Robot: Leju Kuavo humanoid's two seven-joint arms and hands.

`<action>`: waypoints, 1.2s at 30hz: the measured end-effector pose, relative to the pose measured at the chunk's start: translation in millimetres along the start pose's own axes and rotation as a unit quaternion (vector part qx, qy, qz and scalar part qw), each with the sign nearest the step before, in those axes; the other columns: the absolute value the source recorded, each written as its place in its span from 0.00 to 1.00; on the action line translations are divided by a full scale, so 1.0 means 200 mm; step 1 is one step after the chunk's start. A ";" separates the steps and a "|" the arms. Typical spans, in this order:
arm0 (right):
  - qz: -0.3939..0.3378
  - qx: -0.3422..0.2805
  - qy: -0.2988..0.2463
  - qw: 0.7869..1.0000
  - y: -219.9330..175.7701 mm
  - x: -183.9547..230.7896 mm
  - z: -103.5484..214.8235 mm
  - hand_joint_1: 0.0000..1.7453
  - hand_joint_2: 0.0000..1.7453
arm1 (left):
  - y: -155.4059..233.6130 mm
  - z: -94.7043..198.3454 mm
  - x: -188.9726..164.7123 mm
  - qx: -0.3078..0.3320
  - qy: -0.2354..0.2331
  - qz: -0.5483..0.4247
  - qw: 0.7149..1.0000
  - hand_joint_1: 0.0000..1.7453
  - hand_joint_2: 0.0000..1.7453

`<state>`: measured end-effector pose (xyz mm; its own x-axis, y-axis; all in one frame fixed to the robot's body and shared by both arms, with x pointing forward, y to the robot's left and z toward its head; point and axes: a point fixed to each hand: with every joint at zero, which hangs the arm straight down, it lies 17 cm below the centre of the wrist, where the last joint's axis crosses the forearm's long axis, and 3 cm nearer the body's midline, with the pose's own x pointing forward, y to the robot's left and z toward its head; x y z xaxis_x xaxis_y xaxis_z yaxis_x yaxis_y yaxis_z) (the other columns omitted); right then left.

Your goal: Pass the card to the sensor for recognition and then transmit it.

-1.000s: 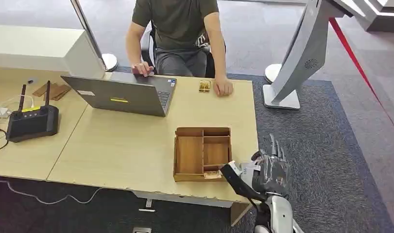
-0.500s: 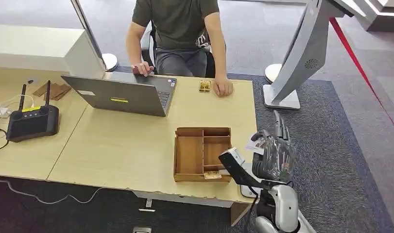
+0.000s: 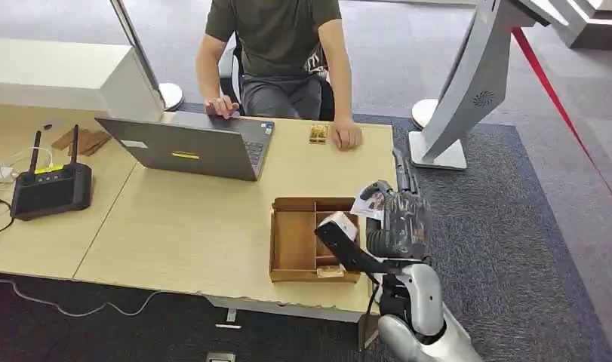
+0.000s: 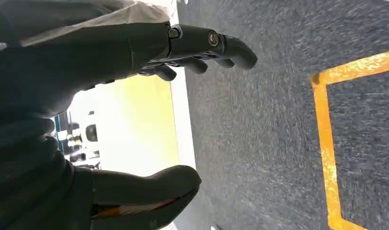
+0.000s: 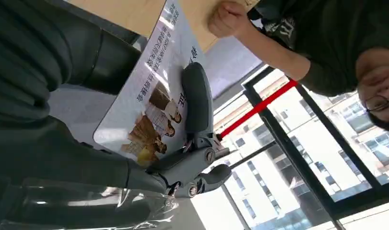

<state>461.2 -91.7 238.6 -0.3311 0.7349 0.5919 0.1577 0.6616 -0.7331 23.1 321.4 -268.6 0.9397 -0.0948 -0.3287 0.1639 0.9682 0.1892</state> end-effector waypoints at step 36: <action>0.056 0.109 0.000 0.992 0.43 0.22 -0.17 1.00 1.00 | -0.02 0.11 0.17 0.012 -0.014 -0.054 0.998 0.00 1.00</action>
<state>491.5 2.8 214.2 -0.3237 0.8016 0.5027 -0.0122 0.5277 -0.8493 61.4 308.8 -261.5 0.9239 -0.2054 -0.3229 0.2720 0.9460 0.1764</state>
